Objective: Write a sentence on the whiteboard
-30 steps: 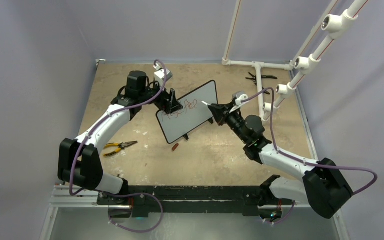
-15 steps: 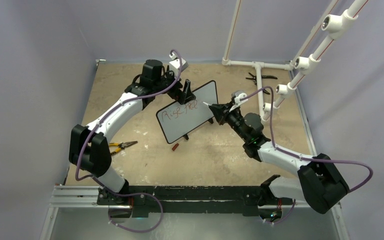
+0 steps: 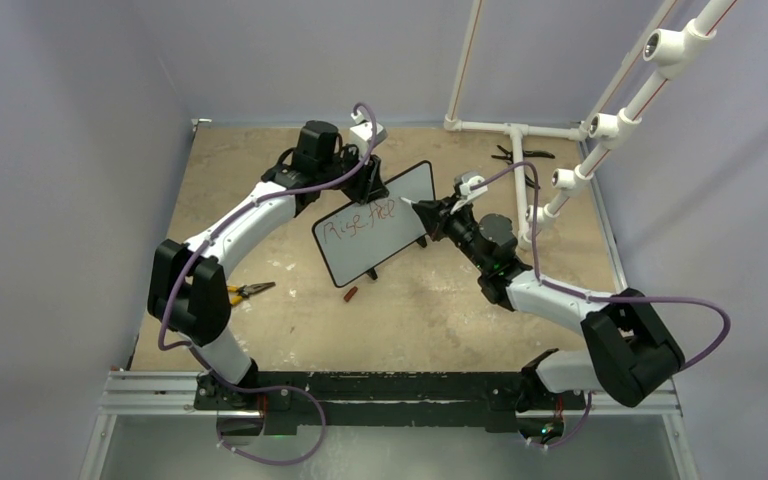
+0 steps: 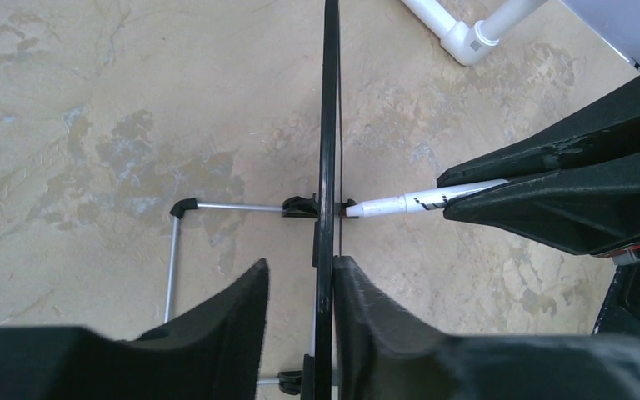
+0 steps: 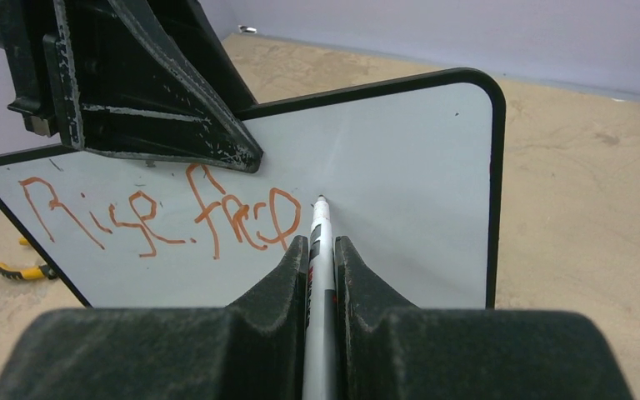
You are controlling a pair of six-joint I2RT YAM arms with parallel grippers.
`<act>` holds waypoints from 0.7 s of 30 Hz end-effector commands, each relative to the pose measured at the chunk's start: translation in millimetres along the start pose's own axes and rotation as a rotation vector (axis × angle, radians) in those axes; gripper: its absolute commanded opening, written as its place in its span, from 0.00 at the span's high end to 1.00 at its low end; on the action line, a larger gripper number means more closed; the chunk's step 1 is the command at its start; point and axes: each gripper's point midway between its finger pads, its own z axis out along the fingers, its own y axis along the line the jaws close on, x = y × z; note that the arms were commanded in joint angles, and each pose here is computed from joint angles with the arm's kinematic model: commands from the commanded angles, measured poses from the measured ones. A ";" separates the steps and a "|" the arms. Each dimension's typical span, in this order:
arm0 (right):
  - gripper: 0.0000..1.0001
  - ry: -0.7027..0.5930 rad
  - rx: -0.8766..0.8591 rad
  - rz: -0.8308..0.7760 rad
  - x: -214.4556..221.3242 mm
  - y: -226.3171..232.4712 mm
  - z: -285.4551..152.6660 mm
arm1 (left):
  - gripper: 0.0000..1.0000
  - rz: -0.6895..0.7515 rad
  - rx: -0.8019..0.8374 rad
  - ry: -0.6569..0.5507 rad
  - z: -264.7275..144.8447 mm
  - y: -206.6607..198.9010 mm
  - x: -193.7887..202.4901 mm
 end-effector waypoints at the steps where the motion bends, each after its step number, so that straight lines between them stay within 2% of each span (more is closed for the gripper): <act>1: 1.00 -0.076 0.003 -0.022 -26.7 0.7 8.2 | 0.72 0.035 -0.006 -0.040 -1.4 -1.0 -19.2; 9: 1.00 -0.070 0.043 -0.016 -23.2 -7.1 10.4 | 1.00 0.082 0.005 -0.027 0.6 -3.3 -13.4; 17: 1.00 -0.060 0.055 -0.012 -19.8 -9.9 14.9 | 1.00 0.092 0.012 -0.022 1.0 -6.2 -11.5; 21: 1.00 -0.083 0.113 0.001 -25.1 -19.5 13.1 | 1.00 0.096 0.012 -0.019 1.1 -6.8 -10.4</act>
